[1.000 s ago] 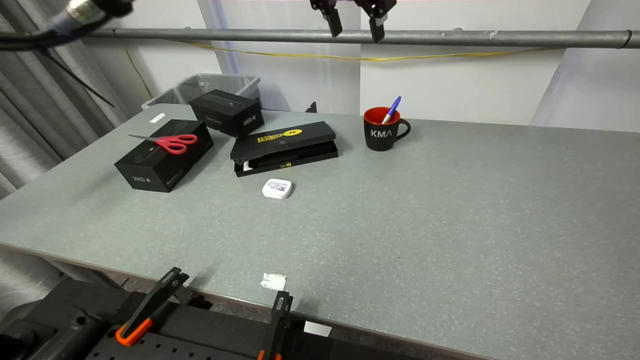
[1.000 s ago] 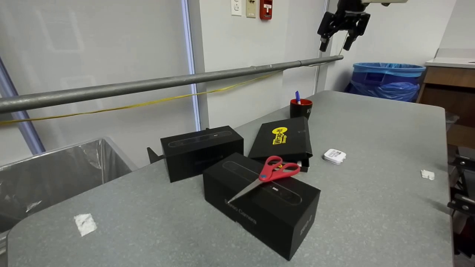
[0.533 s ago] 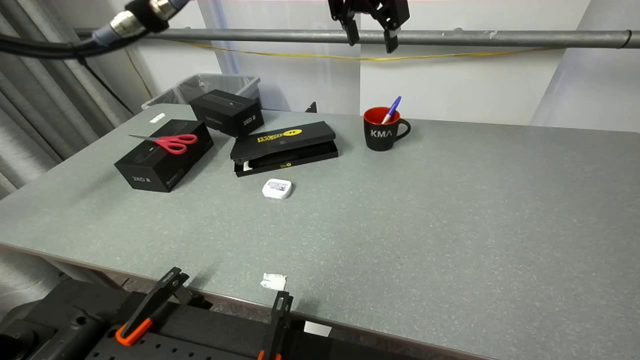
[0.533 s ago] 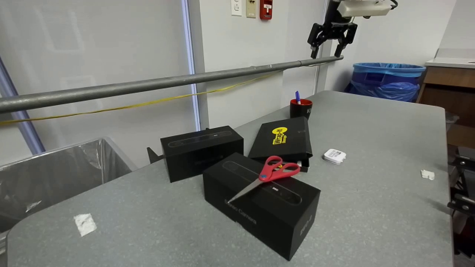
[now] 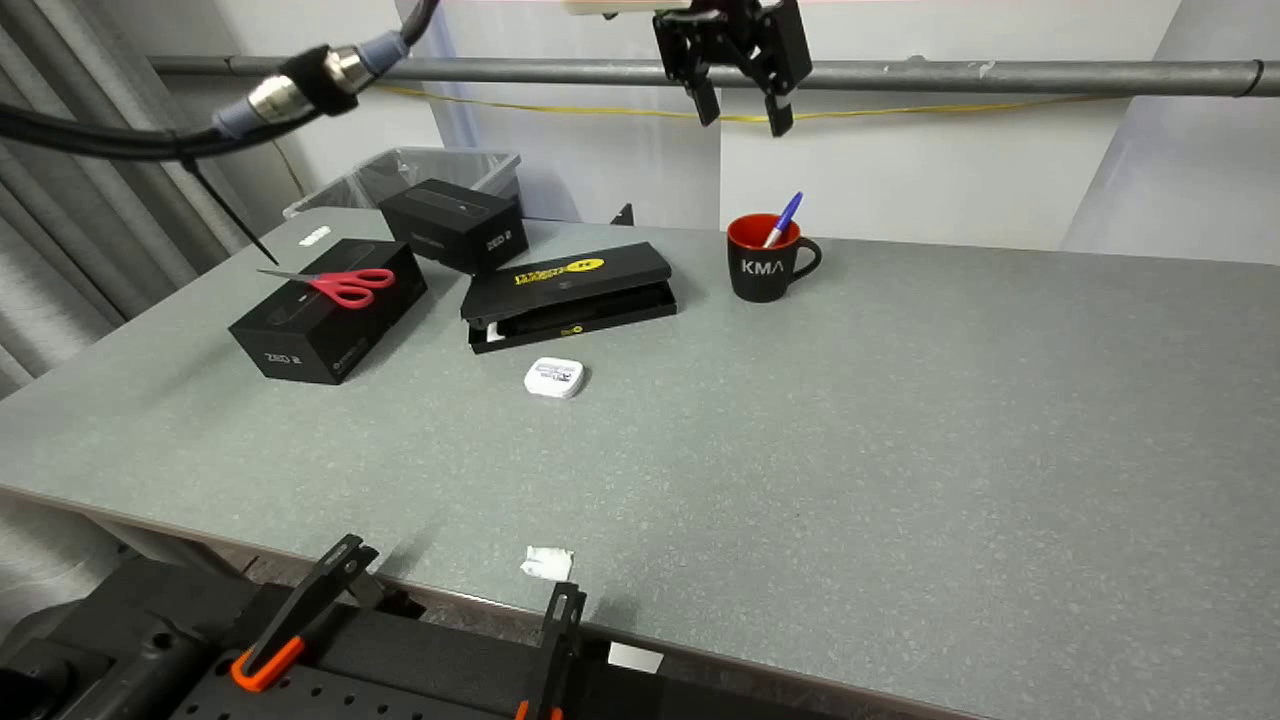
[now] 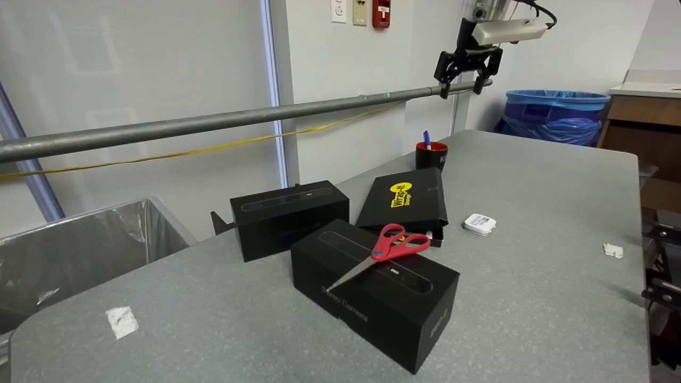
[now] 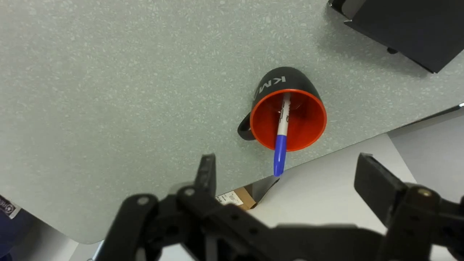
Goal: Remove the marker from the mug cup and place it on the table
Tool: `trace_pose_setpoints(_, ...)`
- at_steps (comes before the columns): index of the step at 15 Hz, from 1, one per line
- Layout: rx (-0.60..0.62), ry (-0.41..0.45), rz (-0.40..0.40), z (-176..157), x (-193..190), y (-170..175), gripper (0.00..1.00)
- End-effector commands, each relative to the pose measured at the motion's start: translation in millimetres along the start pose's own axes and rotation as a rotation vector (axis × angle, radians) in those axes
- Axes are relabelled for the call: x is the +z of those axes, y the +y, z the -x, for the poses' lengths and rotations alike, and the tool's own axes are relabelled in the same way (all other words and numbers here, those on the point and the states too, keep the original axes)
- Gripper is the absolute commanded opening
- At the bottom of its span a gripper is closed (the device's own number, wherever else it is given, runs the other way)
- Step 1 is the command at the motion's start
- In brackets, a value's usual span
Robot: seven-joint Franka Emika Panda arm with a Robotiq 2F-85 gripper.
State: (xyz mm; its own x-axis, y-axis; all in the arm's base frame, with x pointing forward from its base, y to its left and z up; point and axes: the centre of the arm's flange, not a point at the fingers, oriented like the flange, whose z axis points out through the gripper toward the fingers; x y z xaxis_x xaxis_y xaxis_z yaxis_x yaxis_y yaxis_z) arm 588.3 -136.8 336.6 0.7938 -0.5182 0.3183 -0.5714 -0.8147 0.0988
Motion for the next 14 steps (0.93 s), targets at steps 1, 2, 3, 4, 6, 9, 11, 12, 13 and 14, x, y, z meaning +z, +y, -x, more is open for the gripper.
trace_pose_setpoints(1,0.036,0.065,0.068,-26.6,42.7,-30.8,1.00)
trace_pose_setpoints(2,0.043,0.070,0.084,-32.1,52.1,-35.2,1.00)
trace_pose_setpoints(3,0.047,0.072,0.101,-38.3,63.6,-39.4,1.00)
trace_pose_setpoints(4,0.048,0.073,0.108,-43.6,72.2,-43.6,1.00)
trace_pose_setpoints(6,0.039,0.071,0.119,-54.0,90.0,-51.9,1.00)
trace_pose_setpoints(9,0.018,0.059,0.115,-68.0,110.7,-58.4,1.00)
trace_pose_setpoints(11,0.007,0.046,0.097,-75.2,120.3,-61.3,1.00)
trace_pose_setpoints(12,0.005,0.040,0.083,-78.3,124.2,-62.1,1.00)
trace_pose_setpoints(13,0.000,0.034,0.071,-80.8,128.0,-62.5,1.00)
trace_pose_setpoints(14,0.001,0.031,0.063,-82.9,132.0,-62.3,1.00)
